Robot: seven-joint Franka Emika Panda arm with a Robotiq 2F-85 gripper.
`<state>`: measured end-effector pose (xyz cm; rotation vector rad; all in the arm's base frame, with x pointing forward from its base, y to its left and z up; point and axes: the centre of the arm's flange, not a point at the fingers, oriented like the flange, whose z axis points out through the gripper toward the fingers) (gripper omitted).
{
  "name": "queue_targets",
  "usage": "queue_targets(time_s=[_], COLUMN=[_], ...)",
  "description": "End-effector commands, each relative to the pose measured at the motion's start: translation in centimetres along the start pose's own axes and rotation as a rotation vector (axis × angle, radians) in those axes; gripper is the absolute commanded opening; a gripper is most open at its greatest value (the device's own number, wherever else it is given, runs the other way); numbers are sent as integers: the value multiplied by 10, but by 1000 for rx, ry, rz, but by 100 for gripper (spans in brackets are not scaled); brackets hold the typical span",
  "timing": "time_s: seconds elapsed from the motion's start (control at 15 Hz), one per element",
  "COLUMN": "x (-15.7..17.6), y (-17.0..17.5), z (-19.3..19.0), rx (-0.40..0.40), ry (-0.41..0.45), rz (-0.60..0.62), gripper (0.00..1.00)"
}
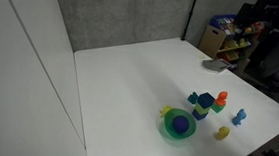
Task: Remove the yellow microbe toy from the green bowl and put it on the table
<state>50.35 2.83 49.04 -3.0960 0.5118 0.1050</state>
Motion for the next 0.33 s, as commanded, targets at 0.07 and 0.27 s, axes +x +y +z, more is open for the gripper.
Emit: queue_targets(time_s=[0.07,0.27], x=[0,1], y=[1,1], z=[-1,-1], rx=[13,15], ry=[-3,-4], rz=[-14,-20], gripper=[100,100])
